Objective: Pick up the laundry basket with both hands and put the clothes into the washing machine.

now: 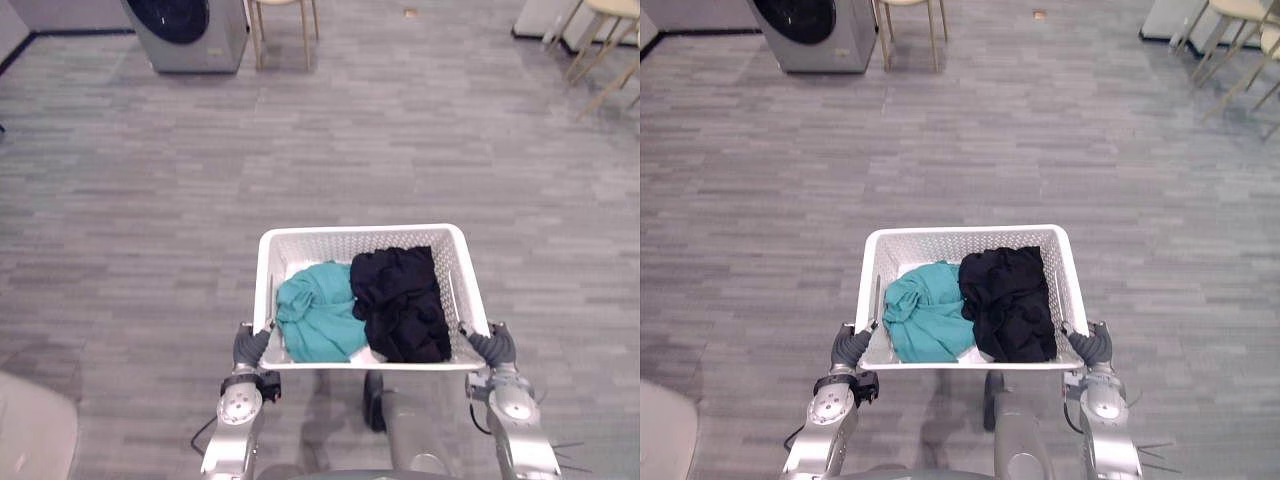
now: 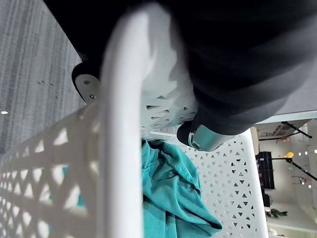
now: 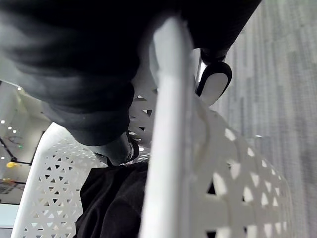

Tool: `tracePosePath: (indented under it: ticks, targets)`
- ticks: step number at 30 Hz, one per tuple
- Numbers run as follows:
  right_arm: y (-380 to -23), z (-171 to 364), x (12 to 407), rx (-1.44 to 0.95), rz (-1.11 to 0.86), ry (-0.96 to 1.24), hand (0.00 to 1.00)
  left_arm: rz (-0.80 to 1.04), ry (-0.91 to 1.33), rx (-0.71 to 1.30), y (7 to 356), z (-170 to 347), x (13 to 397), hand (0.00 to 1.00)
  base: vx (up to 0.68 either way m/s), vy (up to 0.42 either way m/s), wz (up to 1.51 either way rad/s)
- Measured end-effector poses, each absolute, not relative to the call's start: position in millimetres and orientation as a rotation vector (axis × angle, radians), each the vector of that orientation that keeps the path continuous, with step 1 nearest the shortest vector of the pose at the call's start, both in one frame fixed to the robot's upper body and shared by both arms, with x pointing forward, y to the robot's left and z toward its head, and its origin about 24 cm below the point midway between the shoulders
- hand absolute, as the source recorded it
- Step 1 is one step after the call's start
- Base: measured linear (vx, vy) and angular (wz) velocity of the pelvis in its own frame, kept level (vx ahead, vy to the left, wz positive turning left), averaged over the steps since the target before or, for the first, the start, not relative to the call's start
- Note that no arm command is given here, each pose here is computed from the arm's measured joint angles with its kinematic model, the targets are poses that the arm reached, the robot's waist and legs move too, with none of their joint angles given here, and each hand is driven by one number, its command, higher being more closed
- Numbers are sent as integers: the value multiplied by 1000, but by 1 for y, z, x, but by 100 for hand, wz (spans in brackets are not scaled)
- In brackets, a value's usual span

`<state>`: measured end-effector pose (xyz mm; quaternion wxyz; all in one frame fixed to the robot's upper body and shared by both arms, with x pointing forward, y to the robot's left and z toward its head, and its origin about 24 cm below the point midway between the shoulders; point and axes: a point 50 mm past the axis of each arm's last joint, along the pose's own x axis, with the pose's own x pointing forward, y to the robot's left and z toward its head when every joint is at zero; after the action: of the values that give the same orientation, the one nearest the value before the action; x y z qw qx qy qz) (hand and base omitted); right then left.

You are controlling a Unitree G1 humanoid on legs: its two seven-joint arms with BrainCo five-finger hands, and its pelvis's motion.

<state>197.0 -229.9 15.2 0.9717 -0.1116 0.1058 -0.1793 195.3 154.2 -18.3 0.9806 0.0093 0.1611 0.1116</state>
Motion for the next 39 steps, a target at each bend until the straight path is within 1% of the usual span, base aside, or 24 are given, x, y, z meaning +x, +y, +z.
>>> tracePosePath:
  ticks: [5, 9, 13, 16, 22, 26, 30, 34, 39]
  targets:
    - [-236, 26, 200, -254, -362, 172, 100, 207, 260, 9, 152, -6, 195, 100, 559, 121, -23]
    - [-229, 5, 204, -219, -352, 252, 100, 221, 278, 19, 156, -9, 194, 100, 648, 305, -5]
    - [-222, -18, 196, -197, -342, 353, 100, 213, 375, 63, 162, -25, 185, 100, 607, 211, 22]
    - [-215, -18, 197, -177, -333, 348, 100, 215, 362, 89, 167, -22, 185, 100, 557, 39, 10]
    - [-226, -13, 196, -185, -374, 327, 100, 147, 334, 145, 159, -21, 201, 100, 574, -82, 40]
    - [-237, -19, 185, -239, -379, 376, 100, 143, 401, 101, 146, -35, 194, 100, 734, -284, 42]
    - [-230, -14, 186, -241, -356, 353, 100, 176, 433, 89, 152, -40, 184, 100, 738, -257, -11]
    - [-231, 8, 195, -256, -353, 254, 100, 178, 364, 74, 151, -27, 188, 100, 626, -100, -15]
    - [-232, 13, 208, -270, -338, 226, 100, 197, 349, 59, 151, -22, 181, 100, 588, 136, -37]
